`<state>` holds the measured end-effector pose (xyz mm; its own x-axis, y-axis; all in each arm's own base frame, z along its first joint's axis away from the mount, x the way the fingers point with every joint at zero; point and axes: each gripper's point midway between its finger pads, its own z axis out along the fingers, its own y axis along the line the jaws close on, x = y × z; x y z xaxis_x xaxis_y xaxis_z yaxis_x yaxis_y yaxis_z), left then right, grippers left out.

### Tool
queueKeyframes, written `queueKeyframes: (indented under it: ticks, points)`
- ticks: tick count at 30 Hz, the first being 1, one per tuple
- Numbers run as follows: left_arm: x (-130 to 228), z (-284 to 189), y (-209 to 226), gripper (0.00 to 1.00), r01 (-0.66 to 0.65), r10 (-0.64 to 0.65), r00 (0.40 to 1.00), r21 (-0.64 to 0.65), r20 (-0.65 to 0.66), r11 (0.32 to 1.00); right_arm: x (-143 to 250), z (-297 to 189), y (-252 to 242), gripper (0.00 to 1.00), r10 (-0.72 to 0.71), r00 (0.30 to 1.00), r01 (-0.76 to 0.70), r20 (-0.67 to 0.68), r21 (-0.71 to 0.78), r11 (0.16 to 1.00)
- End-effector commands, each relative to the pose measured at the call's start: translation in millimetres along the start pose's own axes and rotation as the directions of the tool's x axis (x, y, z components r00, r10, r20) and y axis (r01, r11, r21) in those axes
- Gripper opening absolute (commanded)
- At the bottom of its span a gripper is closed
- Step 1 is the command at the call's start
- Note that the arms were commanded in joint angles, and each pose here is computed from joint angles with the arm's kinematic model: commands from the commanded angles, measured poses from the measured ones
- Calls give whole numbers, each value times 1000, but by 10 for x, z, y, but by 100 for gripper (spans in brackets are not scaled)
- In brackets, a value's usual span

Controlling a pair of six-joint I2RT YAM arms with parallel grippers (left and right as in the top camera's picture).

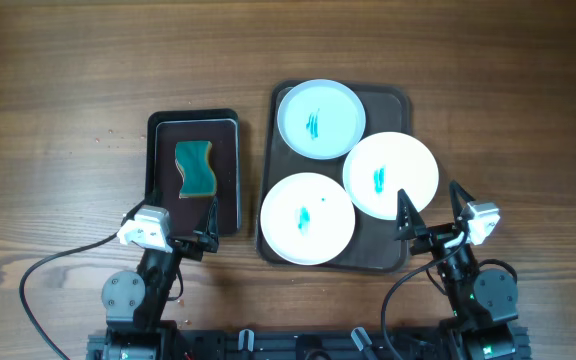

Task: Clean dirty plates on tray and stack at the side
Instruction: 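Move left gripper toward sponge and right gripper toward right plate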

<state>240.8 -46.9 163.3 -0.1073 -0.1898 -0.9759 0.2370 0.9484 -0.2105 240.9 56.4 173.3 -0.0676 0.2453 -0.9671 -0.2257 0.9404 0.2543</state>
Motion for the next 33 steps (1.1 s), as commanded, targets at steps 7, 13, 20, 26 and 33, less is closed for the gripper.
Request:
queueKeyframes:
  ticks: [7,13,20,26,33]
  points:
    - [26,5,17,100,-20,20,1000,-8,-1,1000,-16,-1,-27,100,8,1000,-8,9,13,1000]
    - [26,5,17,100,-20,20,1000,-8,-1,1000,-16,-1,-27,100,8,1000,-8,9,13,1000]
    - [-4,5,11,100,-22,22,1000,-7,11,1000,-18,-1,-27,100,7,1000,-8,10,14,1000]
    - [10,4,-58,100,-22,21,1000,34,4,999,-12,0,-8,100,9,1000,-9,6,3,1000]
    - [-172,-22,-258,100,-51,41,996,138,74,989,-110,-27,292,100,51,998,-46,25,-165,985]
